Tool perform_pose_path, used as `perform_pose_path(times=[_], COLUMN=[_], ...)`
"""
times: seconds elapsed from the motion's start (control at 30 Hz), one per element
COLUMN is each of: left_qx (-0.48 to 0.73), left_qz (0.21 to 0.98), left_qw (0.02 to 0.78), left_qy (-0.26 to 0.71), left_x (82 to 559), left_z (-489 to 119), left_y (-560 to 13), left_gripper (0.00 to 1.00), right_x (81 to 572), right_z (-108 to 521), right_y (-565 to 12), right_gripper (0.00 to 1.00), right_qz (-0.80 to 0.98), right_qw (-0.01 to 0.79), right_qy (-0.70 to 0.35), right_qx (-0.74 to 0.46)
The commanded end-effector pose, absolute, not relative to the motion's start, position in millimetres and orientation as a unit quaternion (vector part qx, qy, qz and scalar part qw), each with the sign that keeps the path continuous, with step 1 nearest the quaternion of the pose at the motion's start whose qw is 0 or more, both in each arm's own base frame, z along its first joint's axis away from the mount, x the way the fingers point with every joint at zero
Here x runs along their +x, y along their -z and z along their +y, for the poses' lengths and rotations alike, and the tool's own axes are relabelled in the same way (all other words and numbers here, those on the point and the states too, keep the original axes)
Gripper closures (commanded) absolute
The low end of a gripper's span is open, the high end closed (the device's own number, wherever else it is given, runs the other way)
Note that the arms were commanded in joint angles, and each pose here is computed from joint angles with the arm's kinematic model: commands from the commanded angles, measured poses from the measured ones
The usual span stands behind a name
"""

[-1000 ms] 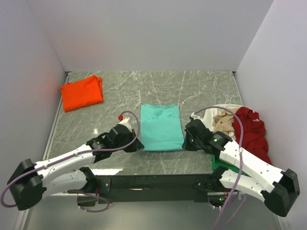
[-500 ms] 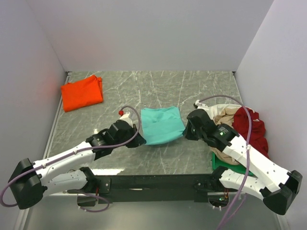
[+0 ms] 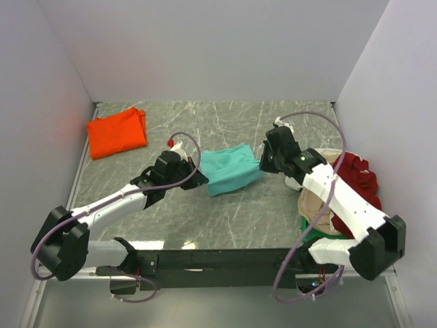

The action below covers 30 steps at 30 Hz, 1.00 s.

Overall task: Fold and stack the t-shirts
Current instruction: Fold the tshirt

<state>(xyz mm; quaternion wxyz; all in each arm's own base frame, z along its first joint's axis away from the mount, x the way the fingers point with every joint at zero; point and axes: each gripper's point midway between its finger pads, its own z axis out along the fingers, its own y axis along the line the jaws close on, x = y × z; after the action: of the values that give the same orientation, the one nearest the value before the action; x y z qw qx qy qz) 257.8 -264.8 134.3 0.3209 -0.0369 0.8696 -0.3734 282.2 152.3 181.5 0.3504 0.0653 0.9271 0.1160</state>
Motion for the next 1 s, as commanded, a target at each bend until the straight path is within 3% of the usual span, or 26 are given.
perform_pose_path(times=[0.0, 0.43, 0.67, 0.97], left_qx=[-0.018, -0.010, 0.002, 0.011], left_qz=[0.841, 0.833, 0.833, 0.847], left_qw=[0.356, 0.350, 0.350, 0.339], left_qy=[0.407, 0.429, 0.430, 0.409], left_x=[288.4, 331.3, 322.5, 283.0], left_z=[-270.6, -273.4, -271.0, -257.2], left_y=[-160.3, -163.1, -172.3, -169.3], left_gripper=[1.00, 1.00, 1.00, 0.99], right_x=[319.9, 375.2, 355.0, 289.7], right_z=[154.2, 159.8, 154.0, 151.3], right_y=[-196.5, -202.3, -212.3, -194.0], right_gripper=[1.00, 1.00, 1.00, 1.00], right_qz=[0.915, 0.917, 0.914, 0.924], right_qw=[0.382, 0.381, 0.385, 0.359], right_qy=[-0.114, -0.102, -0.112, -0.124], right_qx=[0.056, 0.054, 0.058, 0.056])
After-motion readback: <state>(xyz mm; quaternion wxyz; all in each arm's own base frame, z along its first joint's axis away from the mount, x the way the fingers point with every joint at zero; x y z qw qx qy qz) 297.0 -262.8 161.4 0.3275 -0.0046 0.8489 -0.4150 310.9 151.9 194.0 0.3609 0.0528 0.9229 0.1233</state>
